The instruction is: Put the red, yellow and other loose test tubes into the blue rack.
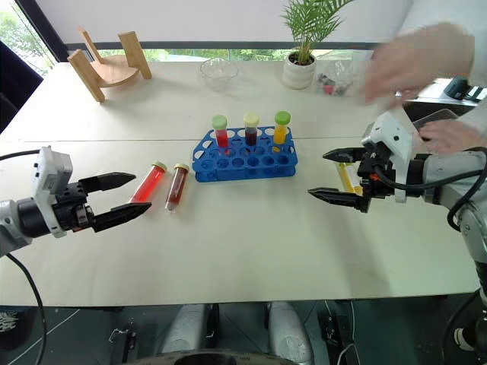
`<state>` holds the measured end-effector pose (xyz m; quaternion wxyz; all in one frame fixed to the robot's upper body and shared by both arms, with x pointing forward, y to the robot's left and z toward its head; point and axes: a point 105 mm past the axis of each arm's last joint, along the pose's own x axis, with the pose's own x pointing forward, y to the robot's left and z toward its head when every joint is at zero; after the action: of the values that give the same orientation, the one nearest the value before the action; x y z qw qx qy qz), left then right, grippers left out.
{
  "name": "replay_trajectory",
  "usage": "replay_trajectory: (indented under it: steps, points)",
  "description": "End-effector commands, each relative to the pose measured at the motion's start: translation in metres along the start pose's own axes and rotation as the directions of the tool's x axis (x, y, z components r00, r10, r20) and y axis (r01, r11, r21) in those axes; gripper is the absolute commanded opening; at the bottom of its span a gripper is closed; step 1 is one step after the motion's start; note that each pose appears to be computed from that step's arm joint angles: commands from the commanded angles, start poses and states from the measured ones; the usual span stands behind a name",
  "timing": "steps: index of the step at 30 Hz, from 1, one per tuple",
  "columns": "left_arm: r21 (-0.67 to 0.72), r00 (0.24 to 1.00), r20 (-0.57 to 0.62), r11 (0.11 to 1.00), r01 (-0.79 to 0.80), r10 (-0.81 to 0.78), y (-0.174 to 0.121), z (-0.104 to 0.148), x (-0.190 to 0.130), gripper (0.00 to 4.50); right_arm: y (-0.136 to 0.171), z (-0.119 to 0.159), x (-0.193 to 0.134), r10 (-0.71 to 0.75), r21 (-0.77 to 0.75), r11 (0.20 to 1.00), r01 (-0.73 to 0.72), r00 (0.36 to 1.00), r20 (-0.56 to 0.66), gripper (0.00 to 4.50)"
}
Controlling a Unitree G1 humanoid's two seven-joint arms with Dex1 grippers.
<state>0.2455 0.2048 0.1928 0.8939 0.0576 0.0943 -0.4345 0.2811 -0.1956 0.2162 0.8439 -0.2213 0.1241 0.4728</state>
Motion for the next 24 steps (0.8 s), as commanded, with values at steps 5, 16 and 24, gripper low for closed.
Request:
replay_trajectory:
  steps: [5,16,24]
  points:
    - [0.041,1.000,0.028,0.999,0.003,-0.004,-0.0024,0.0133,-0.0030,4.44,-0.0039,0.0077,-0.0028,-0.011,-0.044,0.999,0.011,1.000,0.000,4.50]
    - [0.034,0.999,0.044,0.999,0.011,-0.013,-0.0034,0.0154,0.0019,4.44,-0.0055,0.0065,0.0027,-0.011,-0.057,0.998,0.011,1.000,-0.016,4.50]
    - [0.041,0.999,0.051,0.999,0.010,-0.012,-0.0034,0.0174,0.0049,4.44,-0.0129,0.0028,0.0042,-0.047,-0.050,0.998,0.045,0.998,-0.038,4.50]
